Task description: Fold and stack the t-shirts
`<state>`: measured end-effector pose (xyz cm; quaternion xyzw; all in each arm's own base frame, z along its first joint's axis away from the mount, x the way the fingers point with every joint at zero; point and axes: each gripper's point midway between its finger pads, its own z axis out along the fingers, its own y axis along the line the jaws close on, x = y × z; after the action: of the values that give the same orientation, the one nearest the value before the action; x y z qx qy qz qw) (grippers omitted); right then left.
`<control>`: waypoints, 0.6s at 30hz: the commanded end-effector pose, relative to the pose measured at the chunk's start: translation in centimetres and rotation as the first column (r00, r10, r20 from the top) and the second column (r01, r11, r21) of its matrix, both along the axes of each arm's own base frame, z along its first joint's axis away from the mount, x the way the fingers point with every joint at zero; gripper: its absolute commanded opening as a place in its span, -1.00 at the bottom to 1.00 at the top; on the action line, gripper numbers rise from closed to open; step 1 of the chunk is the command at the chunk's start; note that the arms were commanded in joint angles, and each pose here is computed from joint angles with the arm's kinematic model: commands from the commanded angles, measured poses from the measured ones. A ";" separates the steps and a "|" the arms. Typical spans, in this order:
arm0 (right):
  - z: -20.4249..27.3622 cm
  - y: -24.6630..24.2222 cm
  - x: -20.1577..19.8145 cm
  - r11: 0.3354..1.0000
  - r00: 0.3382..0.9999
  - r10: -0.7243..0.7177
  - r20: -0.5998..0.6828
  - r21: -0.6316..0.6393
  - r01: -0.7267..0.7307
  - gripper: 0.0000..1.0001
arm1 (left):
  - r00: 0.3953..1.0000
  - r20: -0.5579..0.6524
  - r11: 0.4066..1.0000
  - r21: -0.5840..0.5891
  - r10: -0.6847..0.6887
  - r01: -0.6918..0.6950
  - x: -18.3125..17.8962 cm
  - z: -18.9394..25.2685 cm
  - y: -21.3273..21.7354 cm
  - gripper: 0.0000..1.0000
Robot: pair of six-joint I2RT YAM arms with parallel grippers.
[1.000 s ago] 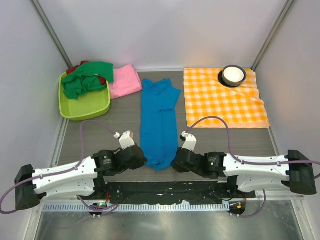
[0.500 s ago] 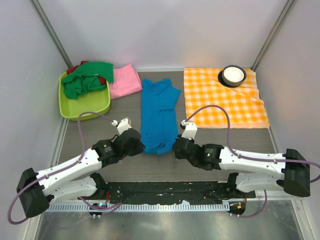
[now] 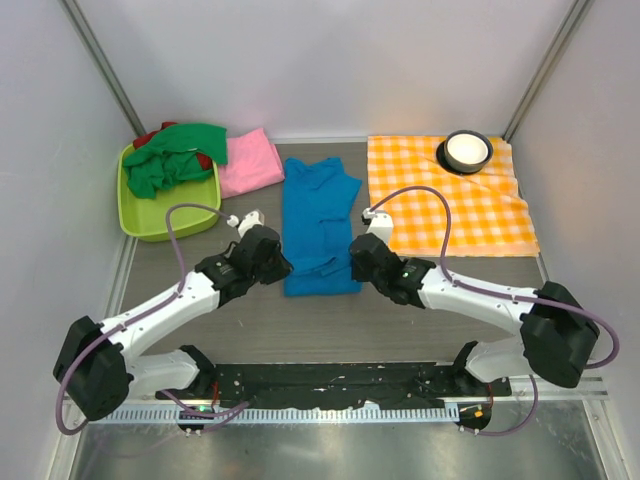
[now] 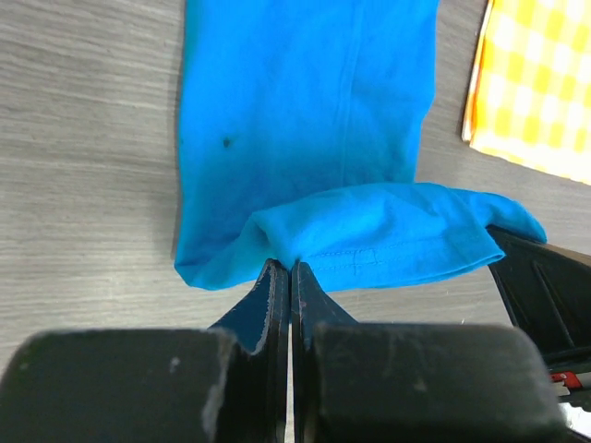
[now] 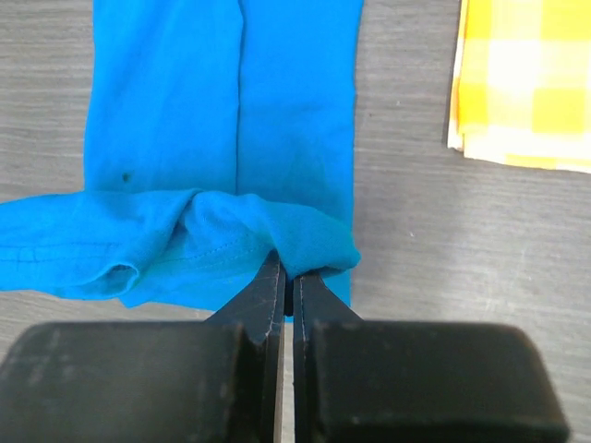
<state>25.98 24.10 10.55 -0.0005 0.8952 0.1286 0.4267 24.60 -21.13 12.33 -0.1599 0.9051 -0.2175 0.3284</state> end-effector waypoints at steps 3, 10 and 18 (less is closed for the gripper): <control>2.5 2.6 4.1 0.998 0.997 0.036 0.072 0.051 -0.040 -0.99 | 0.995 0.096 0.999 -0.033 0.026 -0.023 3.8 2.2 0.2 -1.00; 2.1 3.4 6.9 0.998 0.998 0.026 0.064 0.048 -0.030 -0.99 | 0.994 0.093 0.999 -0.021 0.050 -0.049 6.7 1.8 0.9 -1.00; 0.3 2.6 10.3 0.999 0.999 -0.025 0.034 0.023 0.024 -0.99 | 0.996 0.075 0.998 -0.025 0.054 -0.053 10.3 -0.1 0.5 -1.00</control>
<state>33.26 26.10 9.02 0.0014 0.9012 0.1217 0.4160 31.77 -19.44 10.63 -0.1889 0.9012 -0.1928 0.3390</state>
